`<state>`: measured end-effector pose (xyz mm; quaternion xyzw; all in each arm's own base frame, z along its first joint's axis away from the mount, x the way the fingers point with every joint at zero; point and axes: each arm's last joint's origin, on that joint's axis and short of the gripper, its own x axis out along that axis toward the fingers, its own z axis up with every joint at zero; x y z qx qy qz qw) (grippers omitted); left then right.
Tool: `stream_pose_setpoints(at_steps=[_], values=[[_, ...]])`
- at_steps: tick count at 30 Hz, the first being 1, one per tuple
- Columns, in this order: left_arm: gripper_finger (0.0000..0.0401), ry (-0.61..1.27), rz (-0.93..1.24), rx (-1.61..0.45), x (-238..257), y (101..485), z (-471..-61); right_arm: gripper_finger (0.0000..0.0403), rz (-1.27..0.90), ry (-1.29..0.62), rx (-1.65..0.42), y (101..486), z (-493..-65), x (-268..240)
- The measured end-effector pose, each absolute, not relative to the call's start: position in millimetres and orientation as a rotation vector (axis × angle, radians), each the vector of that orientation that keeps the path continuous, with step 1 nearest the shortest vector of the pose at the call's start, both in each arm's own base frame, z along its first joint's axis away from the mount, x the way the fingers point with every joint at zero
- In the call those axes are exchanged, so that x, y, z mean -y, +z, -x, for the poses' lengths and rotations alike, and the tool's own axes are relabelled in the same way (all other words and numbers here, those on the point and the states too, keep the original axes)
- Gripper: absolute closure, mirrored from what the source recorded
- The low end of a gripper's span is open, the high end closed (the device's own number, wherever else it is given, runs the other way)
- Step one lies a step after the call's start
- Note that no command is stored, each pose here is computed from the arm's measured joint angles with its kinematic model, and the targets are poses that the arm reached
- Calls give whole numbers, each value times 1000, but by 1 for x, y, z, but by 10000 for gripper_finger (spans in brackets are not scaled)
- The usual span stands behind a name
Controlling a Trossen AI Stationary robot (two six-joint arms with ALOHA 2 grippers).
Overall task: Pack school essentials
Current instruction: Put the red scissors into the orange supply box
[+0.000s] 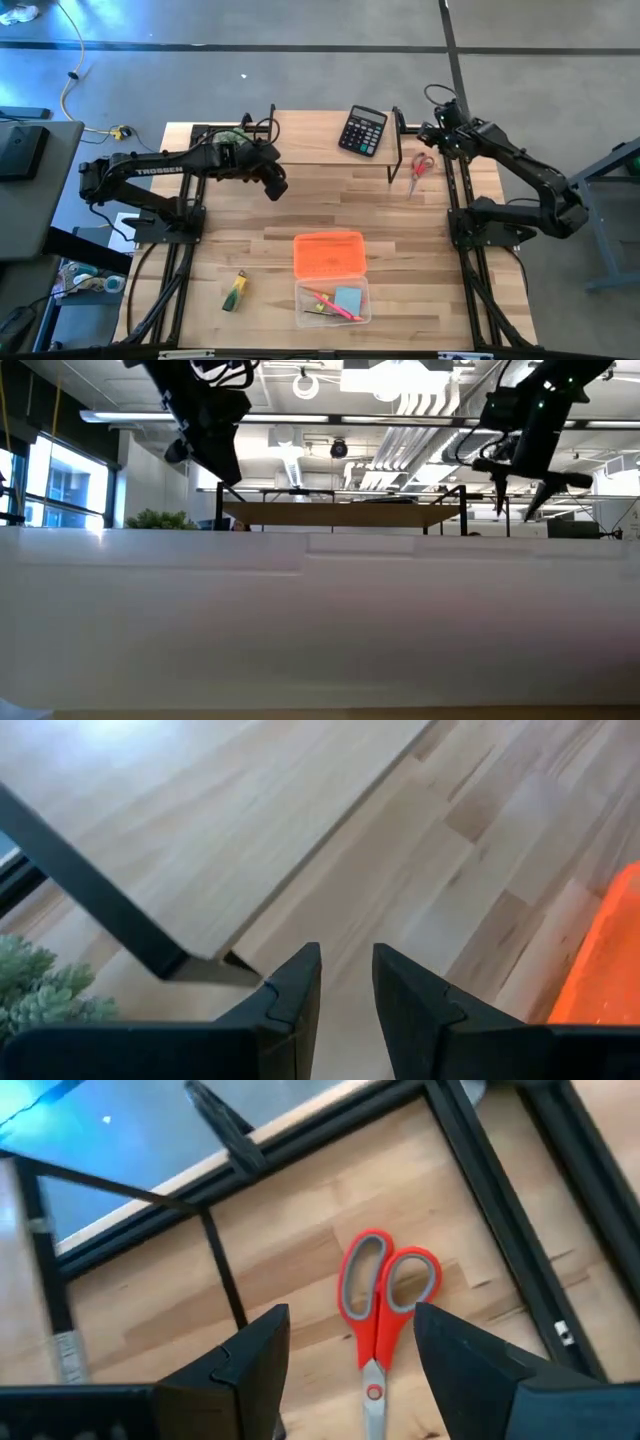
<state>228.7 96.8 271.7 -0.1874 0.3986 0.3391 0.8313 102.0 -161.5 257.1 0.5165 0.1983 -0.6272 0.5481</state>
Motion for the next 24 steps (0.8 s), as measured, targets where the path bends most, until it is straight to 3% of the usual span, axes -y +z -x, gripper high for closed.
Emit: stream_pose_setpoints(at_steps=[16,24], values=[[316,695,287,-767,-101,278,-236,197,-1403,-1521,-278,193,-101,159],[316,708,252,-776,-101,278,-235,197,-1446,-1489,-207,186,-102,159]])
